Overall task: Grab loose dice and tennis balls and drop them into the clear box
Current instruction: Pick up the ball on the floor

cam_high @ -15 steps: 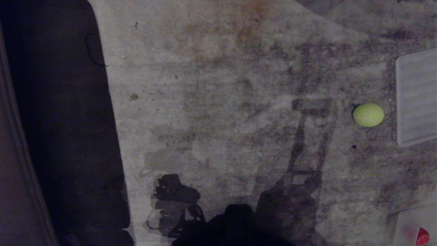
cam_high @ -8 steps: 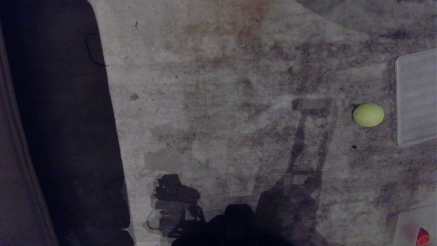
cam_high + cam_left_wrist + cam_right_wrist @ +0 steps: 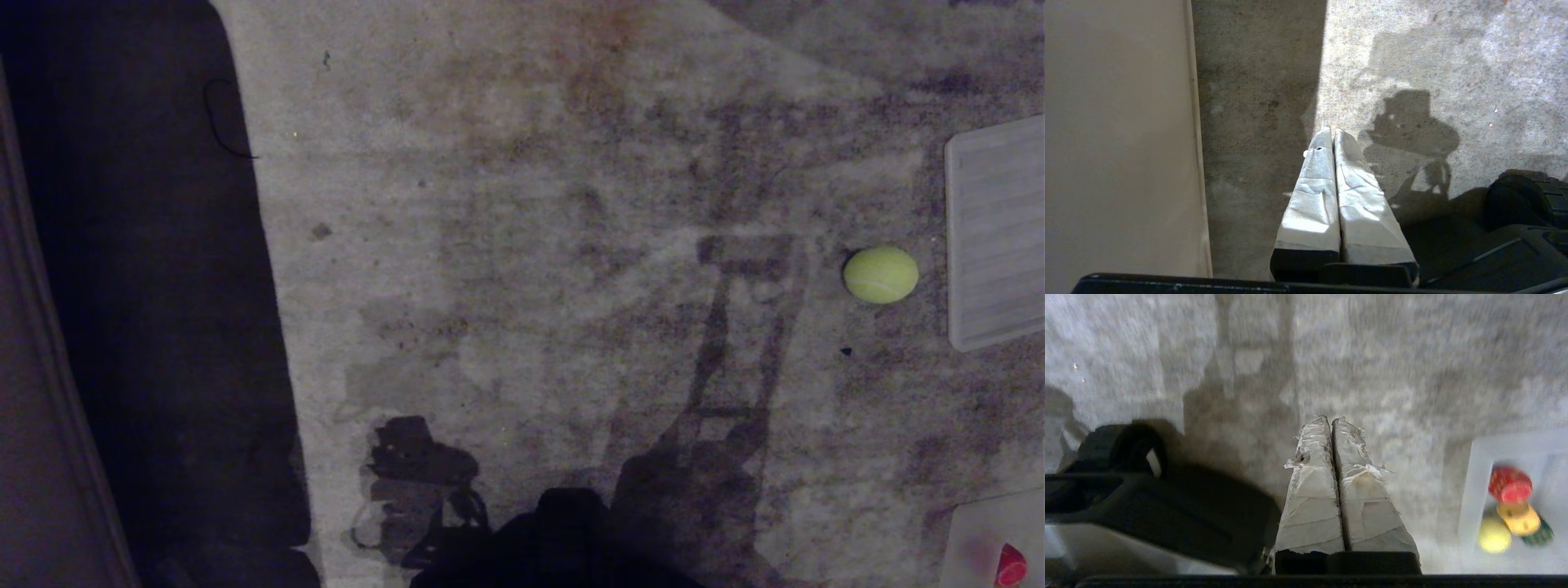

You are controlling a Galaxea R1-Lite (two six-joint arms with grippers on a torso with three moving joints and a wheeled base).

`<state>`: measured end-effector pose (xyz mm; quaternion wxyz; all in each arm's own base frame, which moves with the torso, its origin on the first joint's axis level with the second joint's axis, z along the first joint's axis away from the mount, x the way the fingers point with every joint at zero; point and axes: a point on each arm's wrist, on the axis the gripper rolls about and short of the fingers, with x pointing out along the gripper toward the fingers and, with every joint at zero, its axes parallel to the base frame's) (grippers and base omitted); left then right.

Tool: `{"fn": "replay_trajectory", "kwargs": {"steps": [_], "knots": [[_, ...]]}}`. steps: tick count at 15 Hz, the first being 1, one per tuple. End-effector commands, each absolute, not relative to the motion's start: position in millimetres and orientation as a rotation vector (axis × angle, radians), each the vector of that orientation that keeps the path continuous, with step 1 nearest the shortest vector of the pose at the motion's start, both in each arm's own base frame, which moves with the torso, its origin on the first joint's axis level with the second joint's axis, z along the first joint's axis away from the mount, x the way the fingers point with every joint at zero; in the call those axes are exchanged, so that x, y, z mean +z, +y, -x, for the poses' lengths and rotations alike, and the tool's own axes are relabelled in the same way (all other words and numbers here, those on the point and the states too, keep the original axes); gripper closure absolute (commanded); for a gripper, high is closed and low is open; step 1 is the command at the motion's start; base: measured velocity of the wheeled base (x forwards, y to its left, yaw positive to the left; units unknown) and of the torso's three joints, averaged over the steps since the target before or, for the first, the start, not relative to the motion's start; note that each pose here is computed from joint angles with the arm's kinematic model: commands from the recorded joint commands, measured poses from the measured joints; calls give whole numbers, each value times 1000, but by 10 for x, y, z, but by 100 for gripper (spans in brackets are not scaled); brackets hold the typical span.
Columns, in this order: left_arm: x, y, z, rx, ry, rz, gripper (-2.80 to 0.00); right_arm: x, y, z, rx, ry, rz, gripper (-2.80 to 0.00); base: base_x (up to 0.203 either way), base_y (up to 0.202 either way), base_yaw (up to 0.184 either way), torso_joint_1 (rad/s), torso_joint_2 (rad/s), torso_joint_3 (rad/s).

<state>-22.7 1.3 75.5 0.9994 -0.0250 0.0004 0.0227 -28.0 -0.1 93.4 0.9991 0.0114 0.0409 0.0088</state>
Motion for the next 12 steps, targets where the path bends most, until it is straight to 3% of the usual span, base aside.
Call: {"fn": "replay_trajectory", "kwargs": {"steps": [1, 7, 12], "knots": [[751, 13, 226, 46, 2, 51, 0, 1197, 1, 137, 16, 189, -28, 0, 0, 0, 0, 0, 0, 0], [751, 13, 226, 46, 2, 51, 0, 1666, 10, -782, 2, 393, -88, 0, 0, 0, 0, 0, 0, 0], [751, 13, 226, 46, 2, 51, 0, 1724, 22, -1707, -52, 331, -125, 0, 0, 0, 0, 0, 0, 0]]}}
